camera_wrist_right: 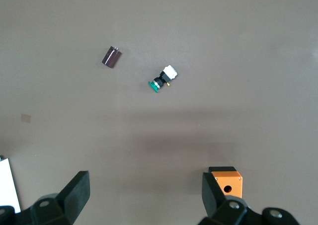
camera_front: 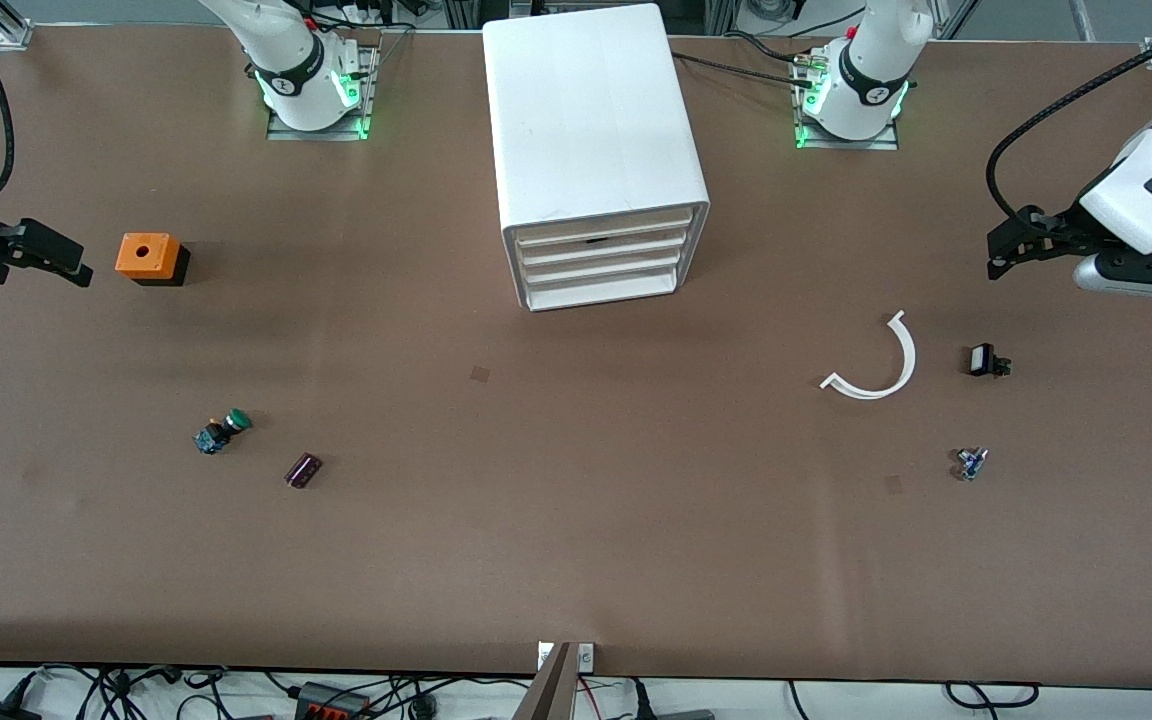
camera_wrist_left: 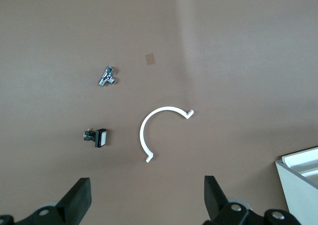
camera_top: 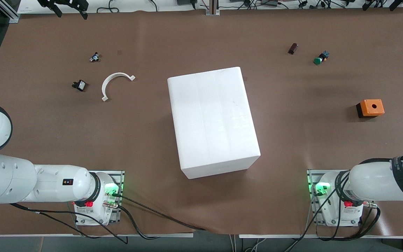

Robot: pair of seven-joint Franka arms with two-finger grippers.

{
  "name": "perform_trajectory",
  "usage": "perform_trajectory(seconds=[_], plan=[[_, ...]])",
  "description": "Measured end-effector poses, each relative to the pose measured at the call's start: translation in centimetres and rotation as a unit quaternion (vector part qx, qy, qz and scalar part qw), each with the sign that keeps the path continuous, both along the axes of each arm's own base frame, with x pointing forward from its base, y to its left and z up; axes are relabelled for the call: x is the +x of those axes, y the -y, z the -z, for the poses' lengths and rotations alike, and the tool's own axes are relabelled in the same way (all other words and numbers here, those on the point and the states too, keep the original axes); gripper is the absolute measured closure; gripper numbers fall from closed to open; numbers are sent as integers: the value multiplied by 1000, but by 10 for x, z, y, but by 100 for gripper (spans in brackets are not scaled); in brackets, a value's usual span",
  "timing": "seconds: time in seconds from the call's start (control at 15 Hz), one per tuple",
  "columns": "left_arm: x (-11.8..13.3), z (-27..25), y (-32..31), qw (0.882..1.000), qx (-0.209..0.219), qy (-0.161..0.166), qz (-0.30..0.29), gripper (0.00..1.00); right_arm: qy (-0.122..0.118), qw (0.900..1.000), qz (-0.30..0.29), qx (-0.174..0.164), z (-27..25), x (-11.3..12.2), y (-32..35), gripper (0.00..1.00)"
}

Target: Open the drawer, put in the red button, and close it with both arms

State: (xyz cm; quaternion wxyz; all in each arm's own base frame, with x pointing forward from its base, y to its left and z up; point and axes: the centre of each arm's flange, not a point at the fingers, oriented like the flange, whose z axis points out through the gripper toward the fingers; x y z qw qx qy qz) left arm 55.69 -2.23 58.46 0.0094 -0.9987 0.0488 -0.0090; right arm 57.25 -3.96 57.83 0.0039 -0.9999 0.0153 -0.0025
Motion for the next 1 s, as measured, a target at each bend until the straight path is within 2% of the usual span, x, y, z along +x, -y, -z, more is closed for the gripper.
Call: perform_trajectory(seconds=[0.33, 1.0], plan=[[-1, 1, -2, 1000, -1, -4, -2, 0, -11, 1000, 0, 1, 10, -6, 0, 0], [-1, 1, 2, 1000, -1, -5, 1, 0, -4, 1000, -1, -1, 6, -6, 0, 0]])
